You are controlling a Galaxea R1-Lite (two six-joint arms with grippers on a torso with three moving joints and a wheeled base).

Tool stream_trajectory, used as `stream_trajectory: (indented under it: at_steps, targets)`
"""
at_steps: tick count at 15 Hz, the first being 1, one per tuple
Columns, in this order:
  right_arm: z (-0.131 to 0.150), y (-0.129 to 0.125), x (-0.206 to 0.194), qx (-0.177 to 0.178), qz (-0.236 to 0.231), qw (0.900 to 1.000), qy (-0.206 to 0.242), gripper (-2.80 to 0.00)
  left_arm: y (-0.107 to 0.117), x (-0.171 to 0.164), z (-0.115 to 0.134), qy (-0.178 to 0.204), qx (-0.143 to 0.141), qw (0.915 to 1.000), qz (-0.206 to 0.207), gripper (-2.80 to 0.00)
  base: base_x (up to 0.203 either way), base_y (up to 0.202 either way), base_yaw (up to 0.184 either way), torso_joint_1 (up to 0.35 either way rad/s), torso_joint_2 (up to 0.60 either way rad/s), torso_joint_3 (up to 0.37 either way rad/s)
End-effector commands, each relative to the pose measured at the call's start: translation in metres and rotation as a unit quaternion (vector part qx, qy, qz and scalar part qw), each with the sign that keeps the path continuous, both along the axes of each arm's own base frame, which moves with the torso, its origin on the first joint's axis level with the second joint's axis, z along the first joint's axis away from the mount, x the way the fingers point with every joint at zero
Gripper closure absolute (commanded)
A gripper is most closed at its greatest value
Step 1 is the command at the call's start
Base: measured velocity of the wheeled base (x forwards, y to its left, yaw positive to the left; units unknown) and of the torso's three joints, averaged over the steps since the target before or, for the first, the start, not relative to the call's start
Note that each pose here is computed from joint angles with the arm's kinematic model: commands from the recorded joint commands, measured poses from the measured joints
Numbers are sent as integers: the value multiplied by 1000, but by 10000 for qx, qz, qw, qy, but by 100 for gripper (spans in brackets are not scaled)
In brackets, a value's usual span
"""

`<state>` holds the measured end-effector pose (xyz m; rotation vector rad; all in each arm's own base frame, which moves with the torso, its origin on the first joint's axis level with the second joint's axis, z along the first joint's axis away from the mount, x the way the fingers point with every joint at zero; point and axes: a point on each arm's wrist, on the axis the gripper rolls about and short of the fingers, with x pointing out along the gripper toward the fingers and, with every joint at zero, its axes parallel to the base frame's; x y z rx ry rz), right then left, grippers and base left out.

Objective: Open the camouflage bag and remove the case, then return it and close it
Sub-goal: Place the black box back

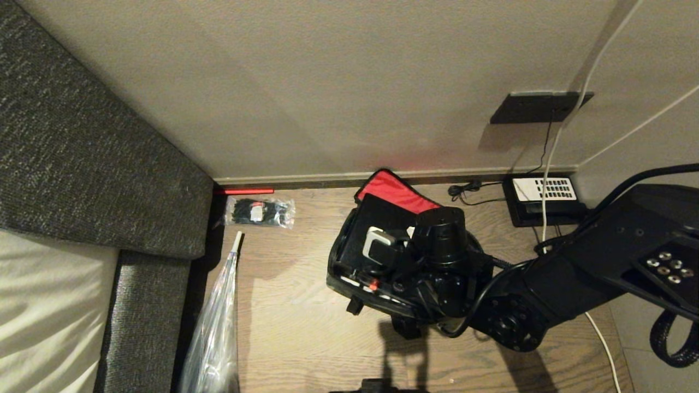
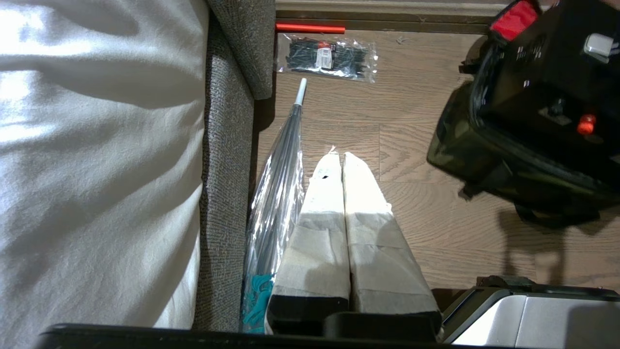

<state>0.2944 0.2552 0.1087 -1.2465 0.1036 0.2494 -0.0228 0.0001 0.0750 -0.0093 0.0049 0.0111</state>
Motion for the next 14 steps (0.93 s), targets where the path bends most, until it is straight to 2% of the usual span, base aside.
stream_trajectory:
  at_steps: [1, 5, 9, 14]
  targets:
    - [-12, 2, 2, -95, 10, 9999, 59, 0, 0, 0, -1, 6, 0, 10000, 6, 0, 0, 0, 0, 0, 0, 0]
    - [-27, 6, 6, -124, 28, 9999, 37, 0, 0, 0, -1, 6, 0, 10000, 6, 0, 0, 0, 0, 0, 0, 0]
    - [-51, 10, 10, -253, 24, 9995, 196, 0, 0, 0, -1, 6, 0, 10000, 6, 0, 0, 0, 0, 0, 0, 0]
    - [-76, 16, 17, -195, 7, 9997, 176, 0, 0, 0, -1, 6, 0, 10000, 6, 0, 0, 0, 0, 0, 0, 0]
